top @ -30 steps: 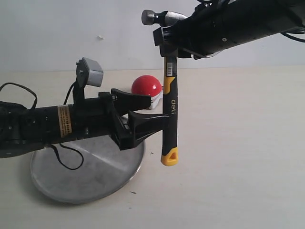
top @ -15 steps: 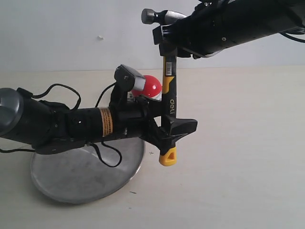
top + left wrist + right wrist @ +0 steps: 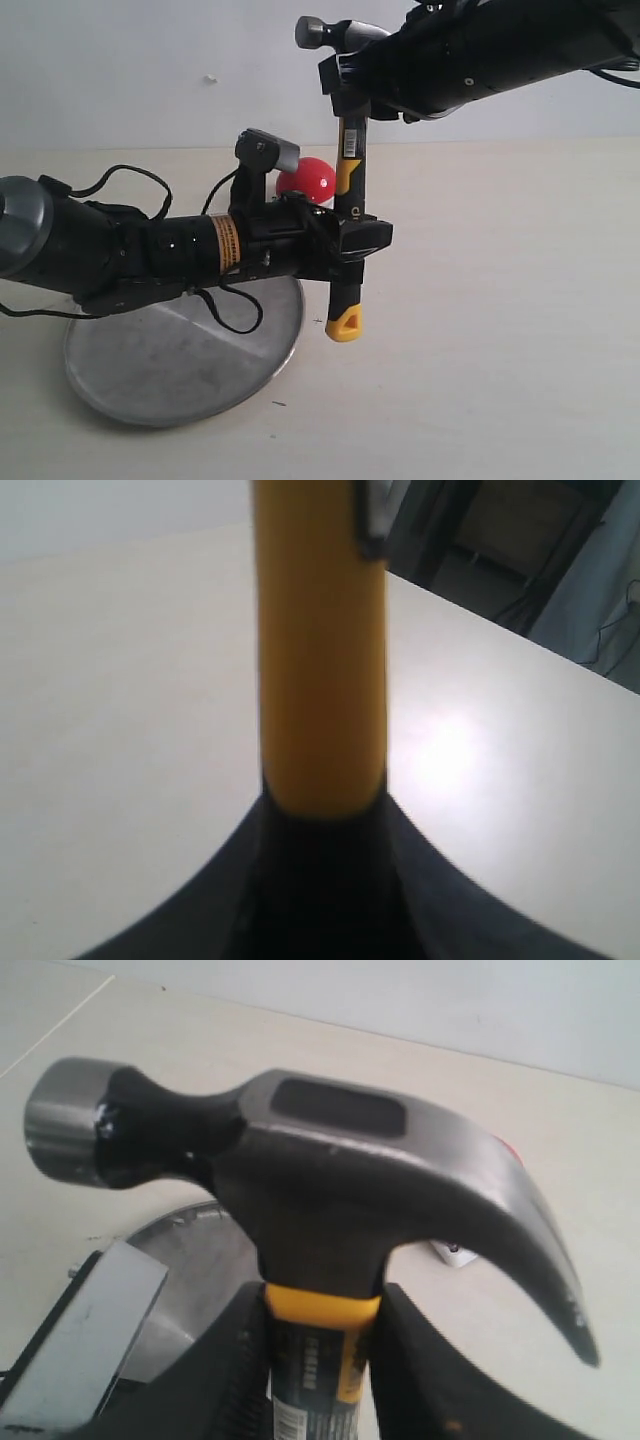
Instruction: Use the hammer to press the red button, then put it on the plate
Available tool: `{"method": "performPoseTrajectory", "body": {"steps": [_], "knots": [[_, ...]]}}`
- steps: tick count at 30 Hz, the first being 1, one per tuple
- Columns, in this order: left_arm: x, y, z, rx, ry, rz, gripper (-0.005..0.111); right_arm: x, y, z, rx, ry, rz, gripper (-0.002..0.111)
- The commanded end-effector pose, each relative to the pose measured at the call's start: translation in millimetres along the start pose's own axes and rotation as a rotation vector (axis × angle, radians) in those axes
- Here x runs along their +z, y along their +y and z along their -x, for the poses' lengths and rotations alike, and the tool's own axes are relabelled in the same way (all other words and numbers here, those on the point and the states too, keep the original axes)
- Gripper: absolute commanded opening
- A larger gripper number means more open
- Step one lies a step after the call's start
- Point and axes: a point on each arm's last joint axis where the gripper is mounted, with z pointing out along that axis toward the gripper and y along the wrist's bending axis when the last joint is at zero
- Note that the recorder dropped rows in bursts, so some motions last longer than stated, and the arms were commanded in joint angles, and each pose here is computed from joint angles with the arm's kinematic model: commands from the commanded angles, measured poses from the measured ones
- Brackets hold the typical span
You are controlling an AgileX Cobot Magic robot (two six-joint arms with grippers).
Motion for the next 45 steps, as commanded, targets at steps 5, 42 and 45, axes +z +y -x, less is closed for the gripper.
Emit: {"method": "performPoseTrajectory", "body": {"steps": [5, 42, 45], "knots": [[0, 1.1, 3, -0.058, -0.018, 0.017, 0.000, -6, 1, 10, -0.114, -0.072, -0.019, 0.008], [-92, 85.0, 40, -0.277, -0.219, -0.073, 0.000, -8, 5, 3, -0.451, 0.010, 0.023, 0.062], [-107, 94.7, 43, -0.283, -0.217, -0.049, 0.000, -8, 5, 3, -0.439, 0.001, 0.023, 0.067]]}}
